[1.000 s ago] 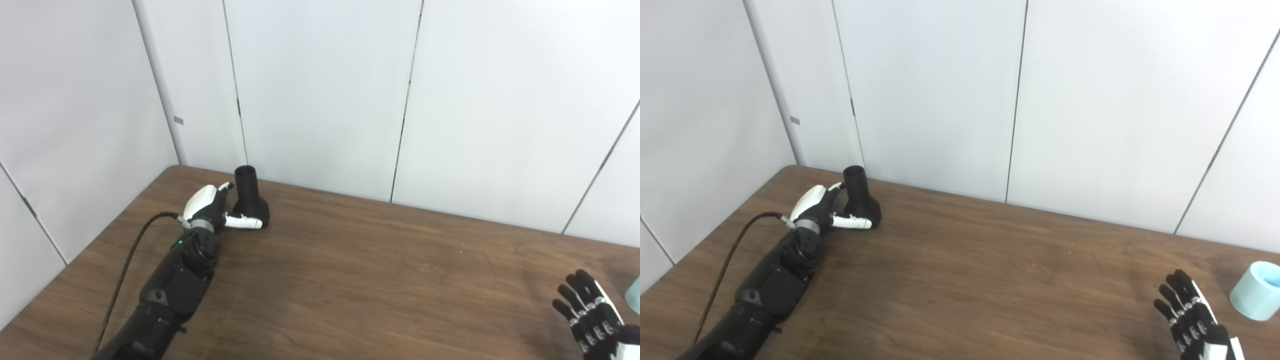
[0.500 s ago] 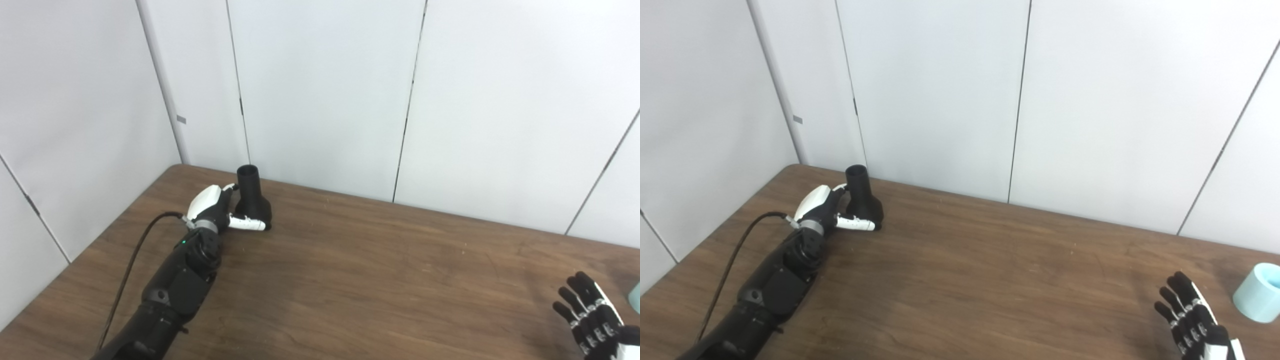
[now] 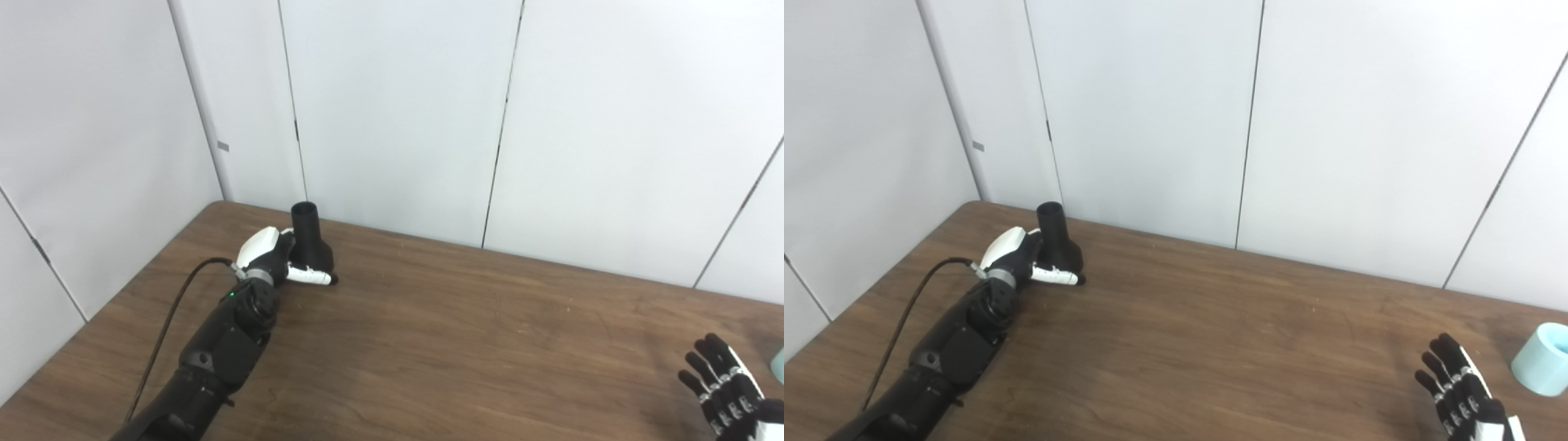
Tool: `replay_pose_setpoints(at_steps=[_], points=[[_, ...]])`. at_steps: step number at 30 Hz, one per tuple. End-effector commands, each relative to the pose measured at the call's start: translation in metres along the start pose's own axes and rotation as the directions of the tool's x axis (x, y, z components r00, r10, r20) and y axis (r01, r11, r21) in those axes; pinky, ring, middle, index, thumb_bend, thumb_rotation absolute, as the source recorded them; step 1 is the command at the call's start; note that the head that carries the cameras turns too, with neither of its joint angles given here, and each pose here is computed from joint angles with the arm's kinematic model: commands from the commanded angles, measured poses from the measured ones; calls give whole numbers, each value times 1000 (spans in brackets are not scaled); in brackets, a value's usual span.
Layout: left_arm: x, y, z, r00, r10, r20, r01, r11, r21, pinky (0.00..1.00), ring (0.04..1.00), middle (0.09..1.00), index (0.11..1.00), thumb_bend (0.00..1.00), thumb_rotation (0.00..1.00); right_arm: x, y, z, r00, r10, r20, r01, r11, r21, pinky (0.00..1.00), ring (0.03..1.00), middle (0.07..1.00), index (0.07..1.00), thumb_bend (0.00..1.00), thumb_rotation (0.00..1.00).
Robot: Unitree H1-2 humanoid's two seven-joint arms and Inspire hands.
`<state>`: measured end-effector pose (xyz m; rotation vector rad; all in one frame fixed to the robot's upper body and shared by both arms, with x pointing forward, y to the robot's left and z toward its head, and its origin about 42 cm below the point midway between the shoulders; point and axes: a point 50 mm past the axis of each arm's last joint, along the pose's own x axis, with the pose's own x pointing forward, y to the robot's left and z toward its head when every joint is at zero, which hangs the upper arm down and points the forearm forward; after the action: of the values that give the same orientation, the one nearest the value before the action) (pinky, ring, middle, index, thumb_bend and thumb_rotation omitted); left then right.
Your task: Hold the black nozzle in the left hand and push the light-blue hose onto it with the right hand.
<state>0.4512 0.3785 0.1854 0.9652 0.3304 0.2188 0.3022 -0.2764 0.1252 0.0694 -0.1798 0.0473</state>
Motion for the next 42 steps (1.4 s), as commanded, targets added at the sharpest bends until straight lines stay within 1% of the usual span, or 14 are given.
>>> replay_pose_setpoints(at_steps=[1,5,9,12,16,17,18,19,21,23,24,37,42], points=[[7,14,19,998,25,53,-25,1000,4,1000,979,924,813,1000,347,-12,4,-12,999,-11,-43,12,1000,25,874,928,922,918,624,1000],[8,12,18,999,24,47,-24,1000,12,1000,978,922,792,1000,336,-12,3,-12,999,-10,-41,11,1000,25,874,928,921,918,622,1000],[8,11,15,999,24,40,-25,999,33,1000,975,920,755,982,288,-12,4,-11,999,-10,-38,11,1000,26,874,928,924,919,622,1000],[8,12,12,999,26,37,-28,998,58,1000,972,916,697,947,261,-12,4,-10,999,-10,-35,11,999,31,874,928,927,920,626,1000],[9,14,9,999,37,36,-40,997,63,1000,961,881,607,871,182,-12,4,-9,999,-11,-34,12,999,35,874,928,927,922,626,1000],[9,14,9,999,41,35,-43,997,59,988,946,856,538,667,115,-12,4,-8,999,-11,-33,13,999,36,873,927,927,922,626,1000],[9,14,8,999,44,31,-46,998,52,974,937,844,514,598,91,-13,4,-8,999,-11,-32,12,999,36,873,926,927,922,626,1000],[9,14,8,999,47,25,-48,998,45,923,916,828,501,562,76,-13,4,-7,999,-11,-31,12,999,36,873,925,928,922,628,1000],[8,11,7,999,52,15,-53,998,35,791,868,798,488,532,58,-13,4,-7,999,-11,-30,12,999,37,872,923,927,922,629,1000],[7,9,7,998,54,11,-55,998,33,734,841,778,484,524,52,-14,4,-7,1000,-10,-29,11,999,38,872,923,926,922,631,1000],[7,9,7,999,53,10,-54,998,34,727,837,773,484,523,51,-14,3,-7,1000,-10,-29,11,999,38,872,923,926,922,632,1000],[4,9,-1,999,46,16,-46,998,36,746,842,769,485,522,50,-14,0,-6,999,-9,-34,10,999,31,870,920,925,926,636,1000],[0,6,0,998,49,26,-50,999,19,727,831,768,485,522,50,-15,3,-3,999,-8,-32,9,1000,22,870,919,925,926,637,1000]])
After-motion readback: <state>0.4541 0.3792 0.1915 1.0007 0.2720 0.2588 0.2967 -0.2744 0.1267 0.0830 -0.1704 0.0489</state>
